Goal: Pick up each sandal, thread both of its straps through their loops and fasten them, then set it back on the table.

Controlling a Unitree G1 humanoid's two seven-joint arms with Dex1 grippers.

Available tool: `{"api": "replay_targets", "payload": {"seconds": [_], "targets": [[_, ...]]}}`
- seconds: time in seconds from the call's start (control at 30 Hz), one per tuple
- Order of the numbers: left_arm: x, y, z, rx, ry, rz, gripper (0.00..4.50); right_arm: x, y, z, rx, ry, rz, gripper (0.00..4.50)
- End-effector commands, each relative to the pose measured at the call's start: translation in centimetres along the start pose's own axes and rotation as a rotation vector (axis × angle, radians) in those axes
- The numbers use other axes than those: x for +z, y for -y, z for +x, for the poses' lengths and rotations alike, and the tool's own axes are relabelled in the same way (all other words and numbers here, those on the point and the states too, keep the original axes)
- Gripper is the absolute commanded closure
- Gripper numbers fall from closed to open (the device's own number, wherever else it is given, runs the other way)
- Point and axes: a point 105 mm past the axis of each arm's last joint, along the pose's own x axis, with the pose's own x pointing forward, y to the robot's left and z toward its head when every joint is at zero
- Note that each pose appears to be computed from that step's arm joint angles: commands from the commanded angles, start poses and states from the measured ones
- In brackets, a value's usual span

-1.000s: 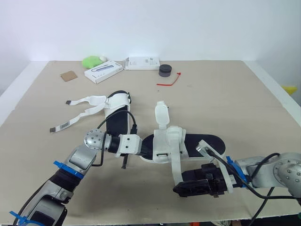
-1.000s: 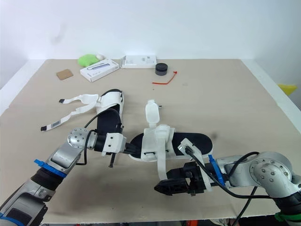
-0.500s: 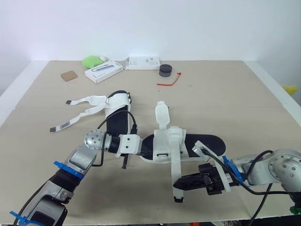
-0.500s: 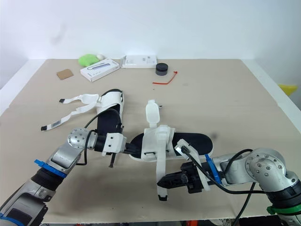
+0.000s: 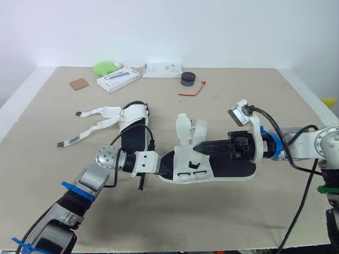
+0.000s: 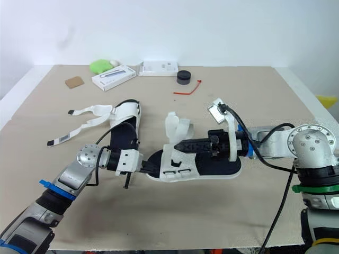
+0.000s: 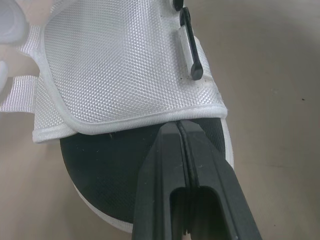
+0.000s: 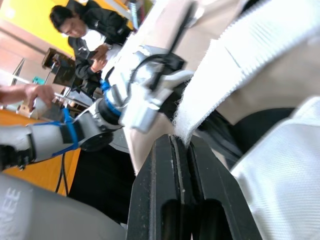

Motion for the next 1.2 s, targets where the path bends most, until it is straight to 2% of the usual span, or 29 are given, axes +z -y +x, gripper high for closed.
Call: {"api": "replay_targets", "payload": {"seconds": [0.03, 0.3, 0.63, 0.87, 1.2], "targets": [[-1.0, 0.9, 0.4, -0.026, -0.033, -0.034, 4.50, 0.5, 0.8, -0.1, -0.057, -0.013, -0.019, 4.46], [-1.0, 1.1, 0.3, -0.028, -0.035, -0.035, 4.50, 0.1, 1.8, -0.3, -0.094, -0.070, 0.002, 4.46], [-1.0, 1.2, 0.1, -0.030, -0.041, -0.034, 4.50, 0.8, 0.8, -0.8, -0.031, -0.082, 0.051, 4.46], [-1.0, 1.3, 0.1, -0.033, -0.041, -0.035, 4.50, -0.6, 2.5, -0.9, -0.098, -0.104, 0.098, 4.46], [-1.1, 1.3, 0.0, -0.031, -0.048, -0.038, 4.50, -0.4, 3.2, -1.2, -0.132, -0.097, 0.086, 4.46]]}}
